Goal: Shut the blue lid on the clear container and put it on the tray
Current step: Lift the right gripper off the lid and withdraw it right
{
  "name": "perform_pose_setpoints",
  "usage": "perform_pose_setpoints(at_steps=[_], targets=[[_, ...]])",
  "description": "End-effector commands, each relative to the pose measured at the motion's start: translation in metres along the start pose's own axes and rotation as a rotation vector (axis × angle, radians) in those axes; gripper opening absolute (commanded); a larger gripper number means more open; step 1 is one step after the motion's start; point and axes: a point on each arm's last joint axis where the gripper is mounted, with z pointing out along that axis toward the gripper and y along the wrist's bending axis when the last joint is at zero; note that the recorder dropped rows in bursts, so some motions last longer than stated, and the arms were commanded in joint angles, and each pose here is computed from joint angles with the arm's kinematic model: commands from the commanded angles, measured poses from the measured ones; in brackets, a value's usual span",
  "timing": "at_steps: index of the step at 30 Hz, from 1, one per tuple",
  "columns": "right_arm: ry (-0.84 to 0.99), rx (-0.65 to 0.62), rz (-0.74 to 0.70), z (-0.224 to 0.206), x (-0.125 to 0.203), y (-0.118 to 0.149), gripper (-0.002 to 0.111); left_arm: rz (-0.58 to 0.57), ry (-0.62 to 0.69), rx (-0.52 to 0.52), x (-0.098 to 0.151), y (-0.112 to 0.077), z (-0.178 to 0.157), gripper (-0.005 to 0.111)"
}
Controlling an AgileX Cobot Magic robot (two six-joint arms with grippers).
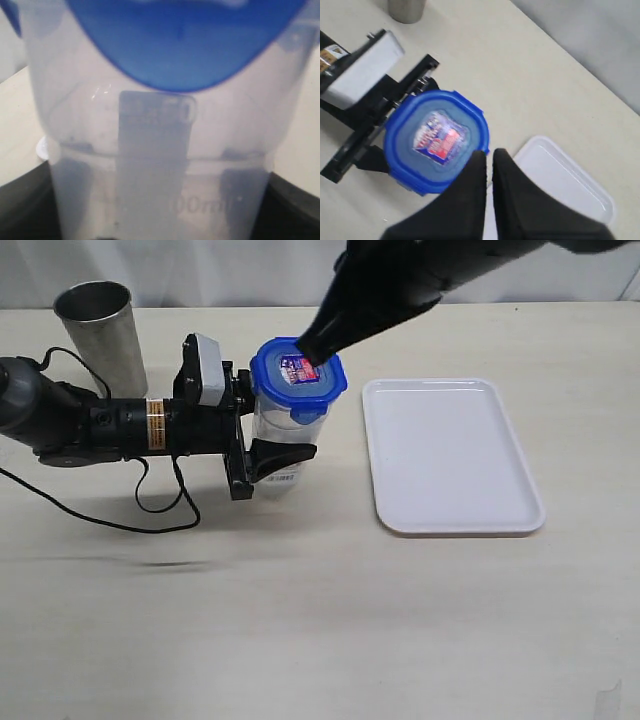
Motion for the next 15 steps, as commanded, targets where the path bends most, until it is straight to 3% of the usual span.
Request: perform_pose_setpoints(at_steps=[1,7,15], targets=[[0.023,0.056,0.096,0.016,0.03,-0.017,0.005,0.009,-0.053,-0.008,-0.01,0.002,-0.001,0.0],[0.061,0.009,0.211,0.054,0.063,-0.017,0.004,-0.008,-0.069,-0.011,-0.024,0.004,-0.003,0.0],[0.008,-0.059,0.162,0.06,0.055,0.008,0.004,0.004,-0.076,-0.014,-0.03,0.005,-0.004,0.0]])
